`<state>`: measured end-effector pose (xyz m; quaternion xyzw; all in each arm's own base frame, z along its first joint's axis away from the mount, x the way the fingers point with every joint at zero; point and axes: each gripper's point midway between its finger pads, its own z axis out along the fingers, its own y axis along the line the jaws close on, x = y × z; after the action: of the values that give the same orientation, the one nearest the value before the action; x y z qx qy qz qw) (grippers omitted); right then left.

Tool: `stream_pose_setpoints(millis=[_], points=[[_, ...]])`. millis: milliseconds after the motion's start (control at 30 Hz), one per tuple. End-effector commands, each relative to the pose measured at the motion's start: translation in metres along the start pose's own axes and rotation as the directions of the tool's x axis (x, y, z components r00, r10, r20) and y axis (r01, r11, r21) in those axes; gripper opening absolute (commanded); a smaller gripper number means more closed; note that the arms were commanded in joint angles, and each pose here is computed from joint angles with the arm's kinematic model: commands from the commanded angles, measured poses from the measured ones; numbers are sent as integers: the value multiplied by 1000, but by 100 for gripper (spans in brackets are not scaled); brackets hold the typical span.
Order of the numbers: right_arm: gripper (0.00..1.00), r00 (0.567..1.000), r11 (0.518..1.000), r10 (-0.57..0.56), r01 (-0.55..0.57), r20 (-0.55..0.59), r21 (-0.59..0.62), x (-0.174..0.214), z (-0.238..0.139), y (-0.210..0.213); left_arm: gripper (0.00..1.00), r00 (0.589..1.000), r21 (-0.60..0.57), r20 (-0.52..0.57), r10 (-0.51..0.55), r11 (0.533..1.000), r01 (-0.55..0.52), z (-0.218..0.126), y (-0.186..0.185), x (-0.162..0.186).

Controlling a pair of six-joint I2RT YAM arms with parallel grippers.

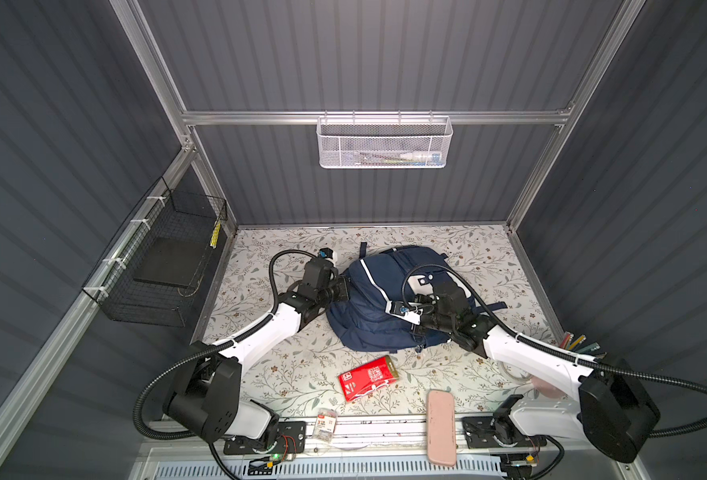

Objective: Pack the student bag

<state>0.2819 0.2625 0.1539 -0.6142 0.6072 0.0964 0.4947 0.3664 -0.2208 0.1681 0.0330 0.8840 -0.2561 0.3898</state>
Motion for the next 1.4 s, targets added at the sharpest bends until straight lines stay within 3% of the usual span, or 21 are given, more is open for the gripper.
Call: stream_pose_setpoints(millis=[0,67,100,167,233,367,500,600,733,867,933,1000,1067,1267,1367], points=[[18,991,995,60,-49,-121,92,39,-11,-30,0,997,-34,70,13,999,-10,-16,11,-16],[39,984,978,89,-57,-152,200,48,-17,-55,0,998,-37,52,31,999,-29,-23,3,-1],[44,978,965,115,-68,-173,253,51,-21,-66,0,998,-45,38,48,998,-46,-25,-3,9],[49,971,955,146,-88,-188,284,48,-29,-74,0,998,-53,8,60,997,-60,-27,-13,26],[56,976,957,173,-134,-132,258,32,-36,-67,0,1000,-1,-16,2,1000,-2,-24,-21,42],[61,964,960,245,-226,-108,164,7,-41,-29,0,998,47,-32,-54,997,55,-21,-34,56],[66,974,962,221,-208,-54,178,-29,-35,-15,0,999,51,-26,-25,998,26,-28,-50,49],[66,968,956,240,-222,-74,193,-35,-9,-20,0,999,65,-23,-38,997,39,-32,-56,45],[62,974,959,221,-207,-56,194,-49,20,-28,0,998,61,-27,-52,997,53,-38,-56,46],[54,976,970,179,-154,-127,188,-45,43,-27,0,998,34,-38,-55,998,56,-40,-50,50],[37,972,975,164,-134,-169,176,-38,46,-23,0,999,10,-35,-40,999,41,-40,-45,50],[10,971,979,147,-115,-191,169,-32,42,-20,0,1000,-54,-24,-13,998,12,-40,-33,49],[1,976,989,109,-87,-190,122,-27,34,-8,0,1000,-85,-16,-10,996,9,-37,-19,43],[0,993,992,74,-83,-91,-98,-22,2,28,0,995,-135,52,-82,987,88,-34,30,-8],[0,994,994,55,-64,-90,-94,-12,-11,28,0,993,-182,88,-77,979,92,-32,60,-34]])
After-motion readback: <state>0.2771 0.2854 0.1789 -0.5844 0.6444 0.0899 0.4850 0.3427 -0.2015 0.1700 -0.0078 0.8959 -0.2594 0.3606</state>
